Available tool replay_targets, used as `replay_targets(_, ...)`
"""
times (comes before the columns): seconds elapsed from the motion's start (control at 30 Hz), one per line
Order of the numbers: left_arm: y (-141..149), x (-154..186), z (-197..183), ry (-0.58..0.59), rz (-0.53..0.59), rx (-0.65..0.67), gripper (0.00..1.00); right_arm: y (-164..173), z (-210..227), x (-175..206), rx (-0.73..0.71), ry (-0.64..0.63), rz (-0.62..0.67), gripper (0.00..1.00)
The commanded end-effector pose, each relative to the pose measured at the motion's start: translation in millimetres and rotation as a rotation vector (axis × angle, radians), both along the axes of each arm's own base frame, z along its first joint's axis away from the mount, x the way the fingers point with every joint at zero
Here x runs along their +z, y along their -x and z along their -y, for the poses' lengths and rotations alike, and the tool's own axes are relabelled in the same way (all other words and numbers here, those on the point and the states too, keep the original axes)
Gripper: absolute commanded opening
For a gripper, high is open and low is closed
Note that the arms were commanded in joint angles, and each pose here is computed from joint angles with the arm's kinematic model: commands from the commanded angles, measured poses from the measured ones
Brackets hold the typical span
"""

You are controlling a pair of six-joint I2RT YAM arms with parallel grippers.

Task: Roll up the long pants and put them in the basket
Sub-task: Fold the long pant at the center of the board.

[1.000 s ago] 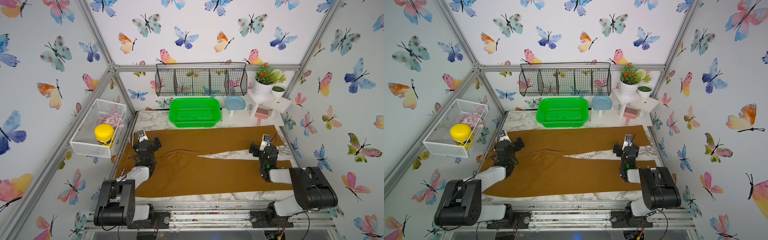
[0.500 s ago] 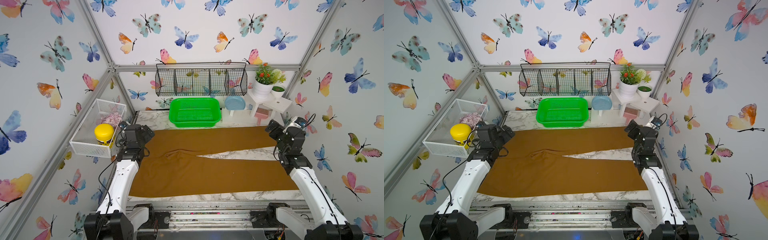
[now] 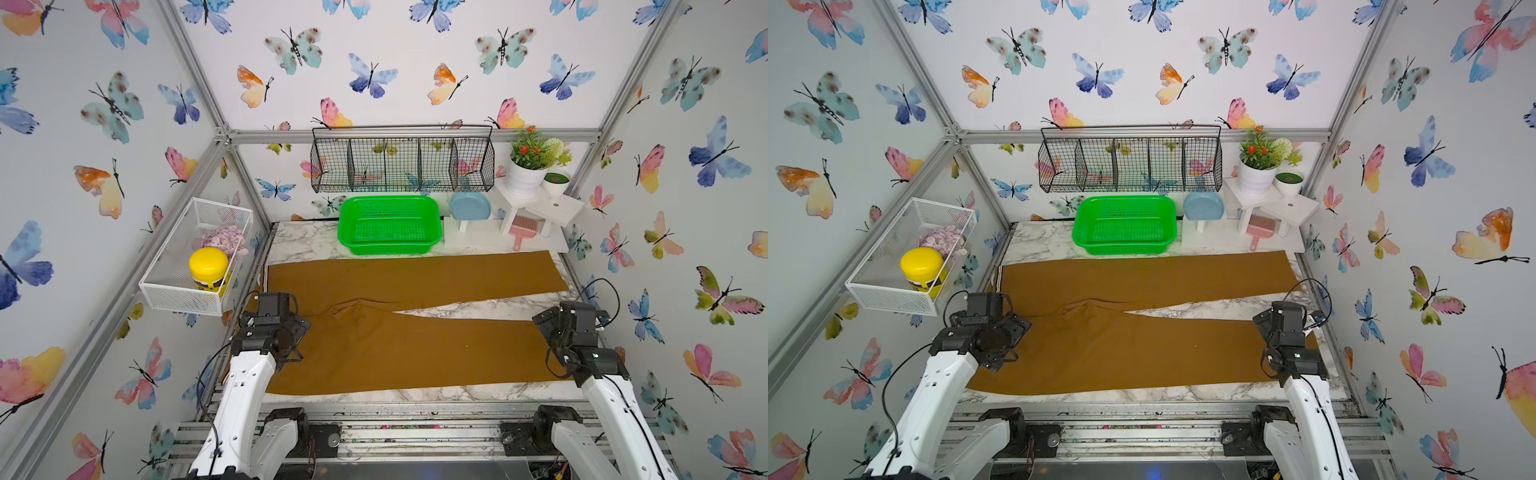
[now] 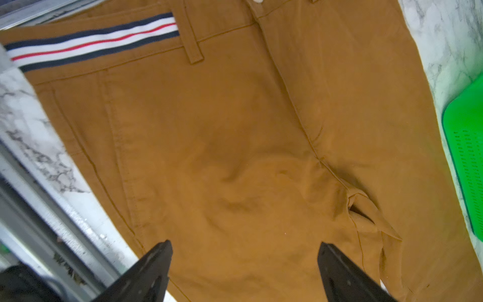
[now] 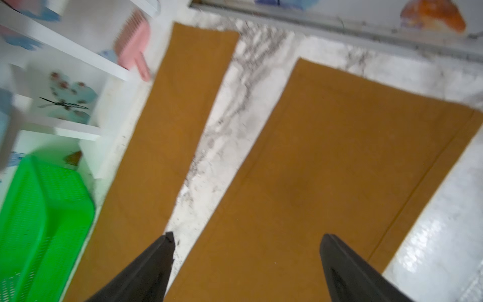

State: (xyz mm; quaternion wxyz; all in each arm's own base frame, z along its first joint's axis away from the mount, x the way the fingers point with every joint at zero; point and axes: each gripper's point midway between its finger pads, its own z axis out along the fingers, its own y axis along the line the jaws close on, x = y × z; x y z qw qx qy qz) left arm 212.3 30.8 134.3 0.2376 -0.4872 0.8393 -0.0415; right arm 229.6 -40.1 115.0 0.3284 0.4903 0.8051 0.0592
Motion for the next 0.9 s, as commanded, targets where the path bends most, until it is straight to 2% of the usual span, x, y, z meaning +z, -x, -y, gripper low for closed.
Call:
replay_targets(0.0,34,1,-6,-0.012,-0.084,0.067,0.93,29,-13,-43,-0.041,-0.142,-0.167,0.88)
replay_targets(0.2,52,-21,-2,0.016,-0.138,0.084,0.93,35,-32,-76,-0.012,-0.334,-0.23,0.84)
replay_targets(0.3,53,-30,3,0.046,-0.15,0.081,0.93,37,-36,-82,0.014,-0.352,-0.259,0.76)
replay_targets(0.47,58,-37,2,0.042,-0.174,0.09,0.93,49,-33,-84,0.021,-0.32,-0.327,0.72)
replay_targets(0.53,62,-40,0,0.034,-0.189,0.109,0.93,53,-38,-89,0.029,-0.347,-0.337,0.69)
replay_targets(0.7,68,-40,-5,0.01,-0.207,0.131,0.94,62,-50,-103,0.037,-0.421,-0.369,0.46)
replay_targets(0.77,69,-38,-7,0.0,-0.206,0.136,0.94,64,-51,-106,0.047,-0.421,-0.375,0.41)
replay_targets(0.87,69,-41,-7,-0.002,-0.209,0.14,0.94,65,-52,-109,0.047,-0.425,-0.381,0.41)
